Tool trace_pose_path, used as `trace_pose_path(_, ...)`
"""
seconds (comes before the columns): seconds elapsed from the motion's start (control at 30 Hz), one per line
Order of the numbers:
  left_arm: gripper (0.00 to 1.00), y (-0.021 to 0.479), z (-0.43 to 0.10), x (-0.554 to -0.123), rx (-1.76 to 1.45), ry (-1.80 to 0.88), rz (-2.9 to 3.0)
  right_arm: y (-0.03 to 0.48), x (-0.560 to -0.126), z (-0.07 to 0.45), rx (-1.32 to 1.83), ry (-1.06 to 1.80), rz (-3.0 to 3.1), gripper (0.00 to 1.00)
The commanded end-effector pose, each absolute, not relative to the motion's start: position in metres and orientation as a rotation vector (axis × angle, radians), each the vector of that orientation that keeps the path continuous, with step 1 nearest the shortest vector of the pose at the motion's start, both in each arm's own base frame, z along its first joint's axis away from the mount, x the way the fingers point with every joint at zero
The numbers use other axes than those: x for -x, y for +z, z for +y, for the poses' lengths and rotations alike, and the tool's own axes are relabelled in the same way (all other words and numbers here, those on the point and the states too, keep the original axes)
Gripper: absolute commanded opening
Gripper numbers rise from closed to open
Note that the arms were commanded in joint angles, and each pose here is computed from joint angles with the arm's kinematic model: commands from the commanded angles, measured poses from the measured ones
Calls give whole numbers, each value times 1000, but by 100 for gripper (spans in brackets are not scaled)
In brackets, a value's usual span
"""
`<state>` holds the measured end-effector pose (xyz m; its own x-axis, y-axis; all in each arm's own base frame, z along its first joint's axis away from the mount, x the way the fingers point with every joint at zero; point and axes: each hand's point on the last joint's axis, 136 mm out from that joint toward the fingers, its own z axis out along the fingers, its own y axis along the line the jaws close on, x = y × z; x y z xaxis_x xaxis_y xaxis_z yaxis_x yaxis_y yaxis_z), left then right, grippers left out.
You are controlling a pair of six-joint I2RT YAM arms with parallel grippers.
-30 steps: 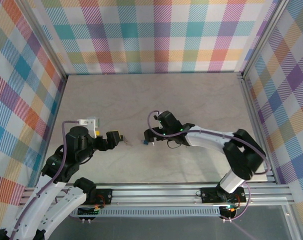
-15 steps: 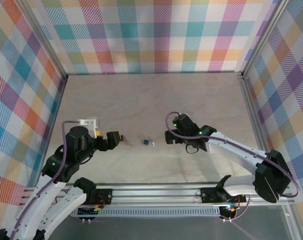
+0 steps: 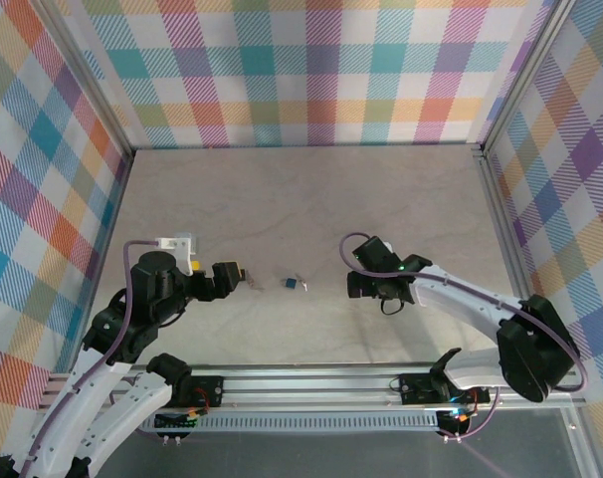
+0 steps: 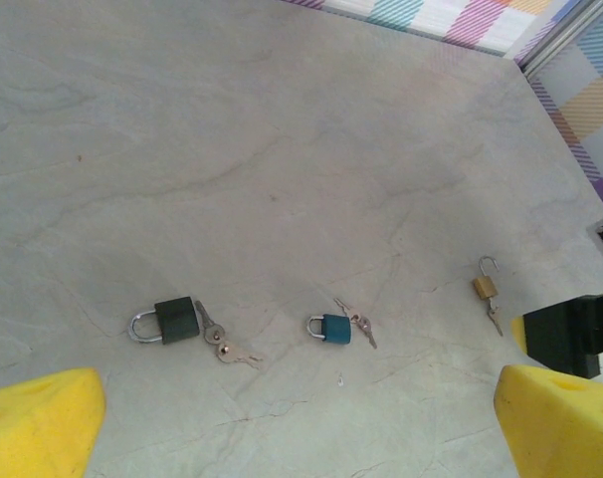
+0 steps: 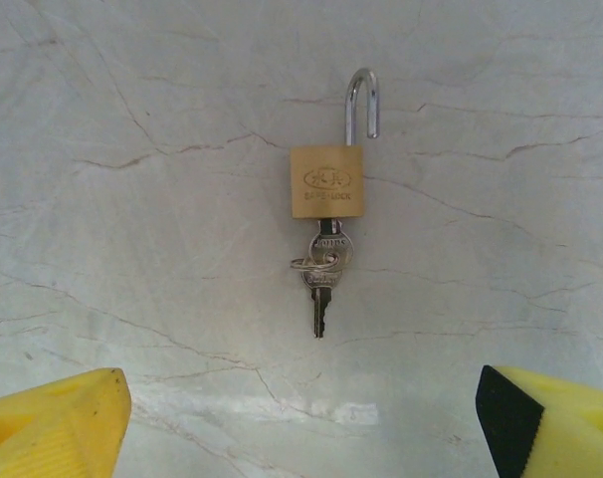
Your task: Lock with the key
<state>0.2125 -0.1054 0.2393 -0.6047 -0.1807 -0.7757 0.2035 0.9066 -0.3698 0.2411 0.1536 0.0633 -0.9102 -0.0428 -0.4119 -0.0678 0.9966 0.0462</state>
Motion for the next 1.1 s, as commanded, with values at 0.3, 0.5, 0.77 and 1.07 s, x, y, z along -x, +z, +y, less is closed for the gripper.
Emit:
trace_pose_path(0.3,100,233,-105,-212,-31,-521,2176,40,-270,164,35,80,2751,78)
trace_pose_path(0.5,100,233,-105,-212,-32,-522,2177,32,-282,160,18,55,2763,75)
trace_pose_path(0.77,100,232,-106,-214,-35,-522,2182,29,-292,159,16,48,2769,68)
trace_pose_path(1.07,100,231,-106,-214,-34,-520,2187,24,-295,153,-4,37,2781,61)
